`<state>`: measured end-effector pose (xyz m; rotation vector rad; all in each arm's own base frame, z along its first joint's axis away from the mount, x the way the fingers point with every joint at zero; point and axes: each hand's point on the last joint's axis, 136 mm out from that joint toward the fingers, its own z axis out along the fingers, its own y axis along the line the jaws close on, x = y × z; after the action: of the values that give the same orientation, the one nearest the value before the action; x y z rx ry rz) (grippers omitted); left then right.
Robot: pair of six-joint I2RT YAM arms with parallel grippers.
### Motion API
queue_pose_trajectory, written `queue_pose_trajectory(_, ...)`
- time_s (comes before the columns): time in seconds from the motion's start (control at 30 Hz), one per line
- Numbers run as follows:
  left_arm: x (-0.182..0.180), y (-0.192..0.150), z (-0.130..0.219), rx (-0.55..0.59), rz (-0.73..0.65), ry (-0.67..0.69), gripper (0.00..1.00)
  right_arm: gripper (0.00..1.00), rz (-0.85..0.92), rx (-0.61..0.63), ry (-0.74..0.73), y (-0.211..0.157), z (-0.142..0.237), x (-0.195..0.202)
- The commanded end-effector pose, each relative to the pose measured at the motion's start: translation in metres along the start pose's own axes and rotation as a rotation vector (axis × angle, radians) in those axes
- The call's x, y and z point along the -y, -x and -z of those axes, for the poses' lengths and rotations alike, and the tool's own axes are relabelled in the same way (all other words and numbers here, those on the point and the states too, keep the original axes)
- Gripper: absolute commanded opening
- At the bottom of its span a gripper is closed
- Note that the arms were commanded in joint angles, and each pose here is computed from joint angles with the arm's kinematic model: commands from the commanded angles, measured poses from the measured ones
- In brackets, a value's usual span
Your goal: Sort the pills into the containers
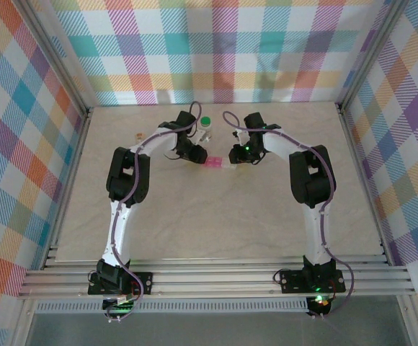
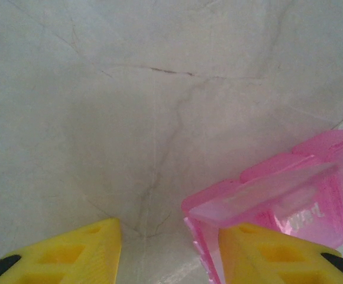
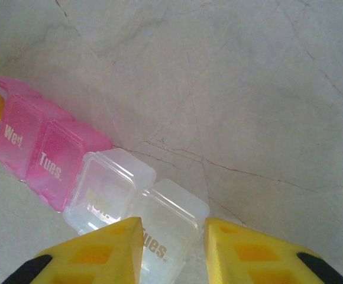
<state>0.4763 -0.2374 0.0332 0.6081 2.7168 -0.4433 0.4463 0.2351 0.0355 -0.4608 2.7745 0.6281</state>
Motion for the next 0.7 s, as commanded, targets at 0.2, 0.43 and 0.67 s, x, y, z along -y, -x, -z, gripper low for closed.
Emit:
queue_pose_trajectory(0.2, 0.020, 0.004, 0.063, 0.139, 0.084, 0.022, 0.46, 0.35, -0.054, -0.208, -0.102, -0.063, -0.028, 0.026)
queue_pose_trajectory(0.43, 0.023, -0.008, 0.078, 0.181, 0.157, 0.068, 0.45, 0.36, -0.071, -0.191, -0.159, -0.059, -0.023, 0.036)
queue_pose_trajectory(0.67, 0.014, 0.007, 0.145, 0.375, 0.244, 0.176, 0.45, 0.35, -0.006, -0.147, -0.108, -0.042, -0.016, 0.023)
